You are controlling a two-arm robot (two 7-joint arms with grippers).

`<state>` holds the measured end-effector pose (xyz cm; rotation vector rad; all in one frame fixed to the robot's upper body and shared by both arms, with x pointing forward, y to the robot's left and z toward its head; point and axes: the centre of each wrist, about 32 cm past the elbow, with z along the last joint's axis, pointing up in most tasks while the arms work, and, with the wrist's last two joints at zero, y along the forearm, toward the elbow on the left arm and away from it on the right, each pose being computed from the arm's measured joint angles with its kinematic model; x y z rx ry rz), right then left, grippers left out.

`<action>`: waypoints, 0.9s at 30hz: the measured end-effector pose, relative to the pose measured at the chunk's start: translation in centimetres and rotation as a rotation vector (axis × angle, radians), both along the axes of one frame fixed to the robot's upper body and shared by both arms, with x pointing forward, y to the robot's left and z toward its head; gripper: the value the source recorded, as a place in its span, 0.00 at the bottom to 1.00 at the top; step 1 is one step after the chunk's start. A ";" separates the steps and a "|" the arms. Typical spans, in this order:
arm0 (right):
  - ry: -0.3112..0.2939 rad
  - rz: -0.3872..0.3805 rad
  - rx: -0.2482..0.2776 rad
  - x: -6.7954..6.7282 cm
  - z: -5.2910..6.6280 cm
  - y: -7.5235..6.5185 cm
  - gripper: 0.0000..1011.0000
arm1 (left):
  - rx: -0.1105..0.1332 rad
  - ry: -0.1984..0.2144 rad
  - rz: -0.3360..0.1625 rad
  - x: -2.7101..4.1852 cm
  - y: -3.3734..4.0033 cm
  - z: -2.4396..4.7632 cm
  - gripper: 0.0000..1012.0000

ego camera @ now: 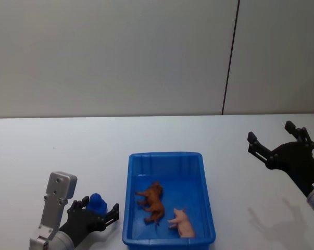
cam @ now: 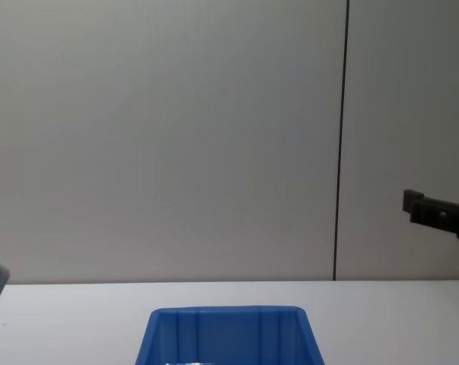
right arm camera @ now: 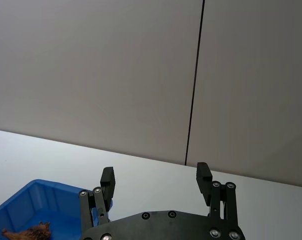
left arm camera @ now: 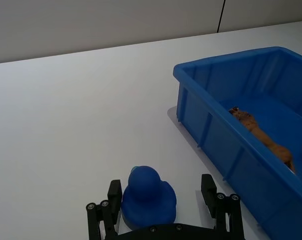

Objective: Pick up the two dolls from the table and place them into the box.

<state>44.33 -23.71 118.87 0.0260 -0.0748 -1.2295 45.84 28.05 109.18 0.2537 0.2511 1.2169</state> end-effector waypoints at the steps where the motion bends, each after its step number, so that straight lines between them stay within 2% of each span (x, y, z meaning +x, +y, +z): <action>1: 0.000 0.000 0.000 0.0 0.0 0.0 0.99 | 0.003 0.000 -0.003 0.16 -0.01 -0.06 0.99; 12: 0.000 0.000 0.000 0.0 0.0 0.0 0.99 | 0.034 0.020 -0.004 0.90 0.07 -0.26 0.99; 19: 0.000 0.000 0.000 0.0 0.0 0.0 0.99 | 0.044 0.024 -0.003 1.15 0.13 -0.26 0.87; 24: 0.000 0.000 0.000 0.0 0.0 0.0 0.99 | 0.049 0.027 -0.003 1.28 0.16 -0.27 0.73; 27: 0.000 0.000 0.000 0.0 0.0 0.0 0.99 | 0.051 0.028 -0.002 1.33 0.17 -0.27 0.71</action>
